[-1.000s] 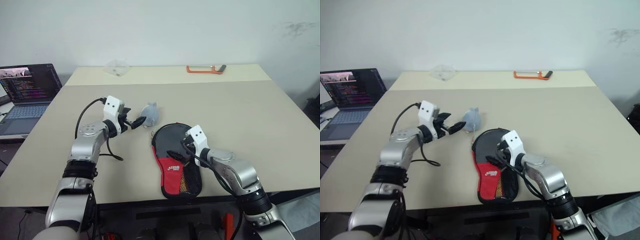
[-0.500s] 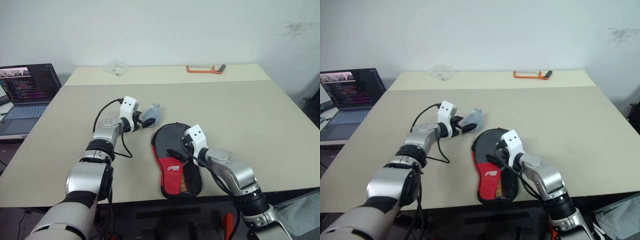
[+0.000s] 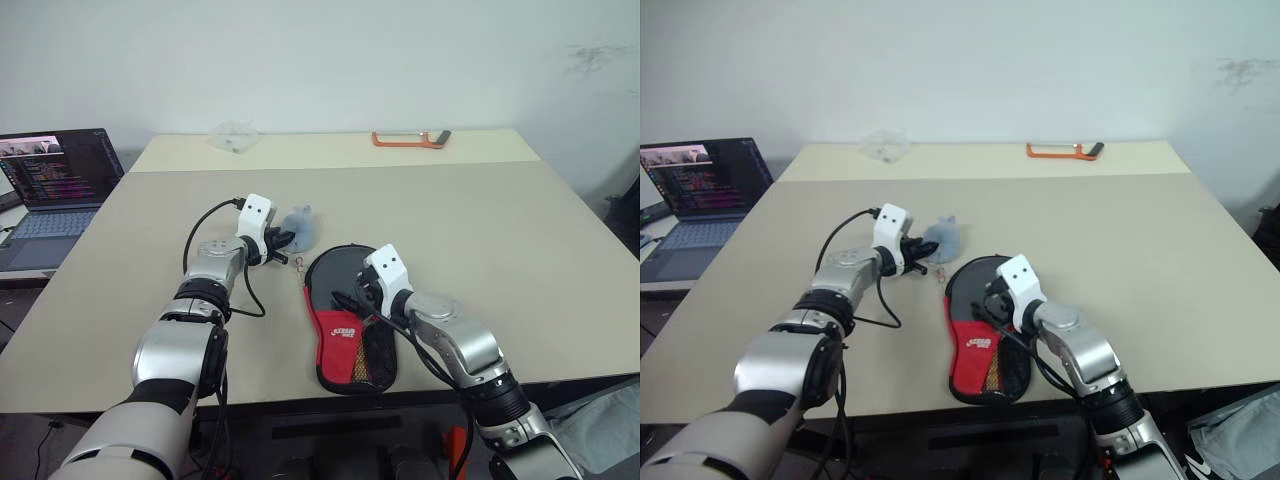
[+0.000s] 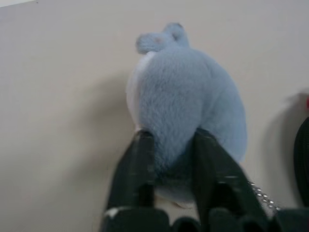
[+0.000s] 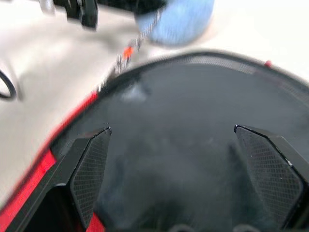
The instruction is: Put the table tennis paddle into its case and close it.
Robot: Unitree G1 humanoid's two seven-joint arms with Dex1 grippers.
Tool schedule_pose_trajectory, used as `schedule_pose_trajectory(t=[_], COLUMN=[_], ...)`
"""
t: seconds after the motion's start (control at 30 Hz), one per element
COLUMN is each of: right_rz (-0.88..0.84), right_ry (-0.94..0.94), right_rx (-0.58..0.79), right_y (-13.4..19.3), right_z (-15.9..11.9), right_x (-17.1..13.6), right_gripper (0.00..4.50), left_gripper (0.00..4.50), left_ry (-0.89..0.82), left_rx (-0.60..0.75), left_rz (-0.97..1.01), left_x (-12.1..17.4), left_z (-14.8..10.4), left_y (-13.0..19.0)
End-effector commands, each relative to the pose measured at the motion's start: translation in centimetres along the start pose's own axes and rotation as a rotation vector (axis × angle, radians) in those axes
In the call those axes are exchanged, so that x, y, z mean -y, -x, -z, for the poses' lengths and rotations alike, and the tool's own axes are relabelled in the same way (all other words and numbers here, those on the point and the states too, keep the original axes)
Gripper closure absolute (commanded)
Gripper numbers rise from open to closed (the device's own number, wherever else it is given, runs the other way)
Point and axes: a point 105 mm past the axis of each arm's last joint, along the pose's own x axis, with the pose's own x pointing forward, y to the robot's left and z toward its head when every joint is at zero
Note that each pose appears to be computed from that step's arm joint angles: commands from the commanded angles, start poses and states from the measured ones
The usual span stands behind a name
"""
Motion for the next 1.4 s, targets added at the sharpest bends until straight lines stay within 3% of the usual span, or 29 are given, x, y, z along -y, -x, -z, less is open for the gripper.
schedule_pose_trajectory(t=[0.03, 0.4, 0.7, 0.97, 1.4], right_rz=[-0.028, -0.024, -0.030, -0.081, -0.102], right_ry=[0.025, 0.055, 0.048, 0.022, -0.026], right_rx=[0.038, -0.069, -0.179, -0.238, -0.277], right_y=[0.0, -0.3, -0.4, -0.2, 0.5], right_z=[-1.0, 1.9, 5.1, 7.1, 8.7], right_x=[-0.7, -1.1, -1.9, -3.6, -5.1], right_gripper=[0.00, 0.00, 0.00, 0.00, 0.00], left_gripper=[4.48, 4.48, 4.48, 4.48, 4.48], left_ry=[-0.005, -0.073, -0.355, -0.674, -1.160], left_rx=[-0.036, -0.067, -0.062, -0.001, 0.171], left_rz=[-0.033, -0.018, 0.016, 0.012, 0.101], left_x=[-0.7, -0.1, 2.1, 6.3, 15.1], left_z=[1.1, 1.4, -2.1, -6.5, -10.0], left_y=[0.3, 0.0, -1.7, -4.0, -6.0])
